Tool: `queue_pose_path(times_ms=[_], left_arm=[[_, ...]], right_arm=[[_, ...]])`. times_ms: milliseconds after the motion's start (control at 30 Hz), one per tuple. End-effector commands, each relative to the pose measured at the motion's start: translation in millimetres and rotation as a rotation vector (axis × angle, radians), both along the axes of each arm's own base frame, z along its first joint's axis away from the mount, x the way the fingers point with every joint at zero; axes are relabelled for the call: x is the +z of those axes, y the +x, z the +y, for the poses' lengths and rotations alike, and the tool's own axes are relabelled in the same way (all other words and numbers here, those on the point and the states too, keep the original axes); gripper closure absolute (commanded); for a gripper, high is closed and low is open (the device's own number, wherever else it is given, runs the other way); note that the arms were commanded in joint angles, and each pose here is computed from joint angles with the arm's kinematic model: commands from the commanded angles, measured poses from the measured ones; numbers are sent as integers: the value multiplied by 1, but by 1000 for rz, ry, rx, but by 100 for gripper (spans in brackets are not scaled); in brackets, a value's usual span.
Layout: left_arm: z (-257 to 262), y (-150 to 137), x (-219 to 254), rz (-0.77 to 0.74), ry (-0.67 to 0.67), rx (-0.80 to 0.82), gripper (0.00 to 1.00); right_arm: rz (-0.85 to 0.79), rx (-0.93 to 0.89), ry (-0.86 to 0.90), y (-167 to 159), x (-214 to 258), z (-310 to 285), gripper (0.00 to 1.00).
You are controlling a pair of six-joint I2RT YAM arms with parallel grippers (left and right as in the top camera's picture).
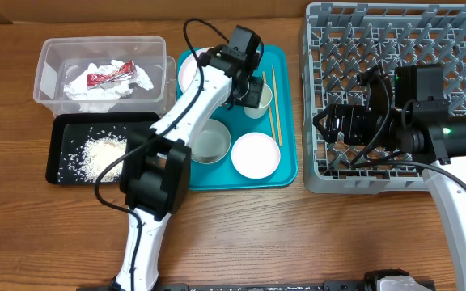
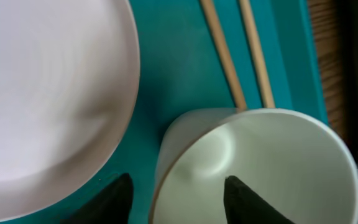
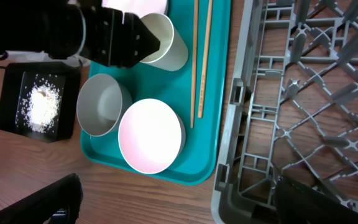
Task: Sort waste into correct bins and load items into the dishwasher
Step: 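Grasp the white paper cup with the left gripper and lift it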
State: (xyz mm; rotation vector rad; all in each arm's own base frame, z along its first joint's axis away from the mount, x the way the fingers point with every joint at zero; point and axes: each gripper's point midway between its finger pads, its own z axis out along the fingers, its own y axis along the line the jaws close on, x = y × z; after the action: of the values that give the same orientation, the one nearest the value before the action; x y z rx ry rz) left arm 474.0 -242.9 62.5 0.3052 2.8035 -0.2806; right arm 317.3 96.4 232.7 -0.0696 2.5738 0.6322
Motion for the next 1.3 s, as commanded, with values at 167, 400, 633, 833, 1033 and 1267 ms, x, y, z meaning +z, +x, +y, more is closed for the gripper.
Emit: queue_pose_path(times_ms=[167, 400, 633, 833, 1033, 1267], left_arm=[[-1, 9, 13, -21, -30, 58, 93], [13, 3, 40, 12, -15, 79, 96], [14, -29, 133, 84, -262, -89, 96], [12, -60, 201, 103, -592, -257, 96], [14, -86, 242, 150, -909, -390, 96], [10, -99, 270, 129, -1085, -478, 96]], right_arm=[[-22, 1, 2, 3, 8, 1, 0], [-35, 15, 25, 5, 11, 6, 0], [-153, 192, 267, 8, 51, 47, 0], [-228, 310, 395, 9, 75, 67, 0], [-257, 483, 559, 5, 91, 93, 0], [-269, 636, 685, 4, 98, 116, 0]])
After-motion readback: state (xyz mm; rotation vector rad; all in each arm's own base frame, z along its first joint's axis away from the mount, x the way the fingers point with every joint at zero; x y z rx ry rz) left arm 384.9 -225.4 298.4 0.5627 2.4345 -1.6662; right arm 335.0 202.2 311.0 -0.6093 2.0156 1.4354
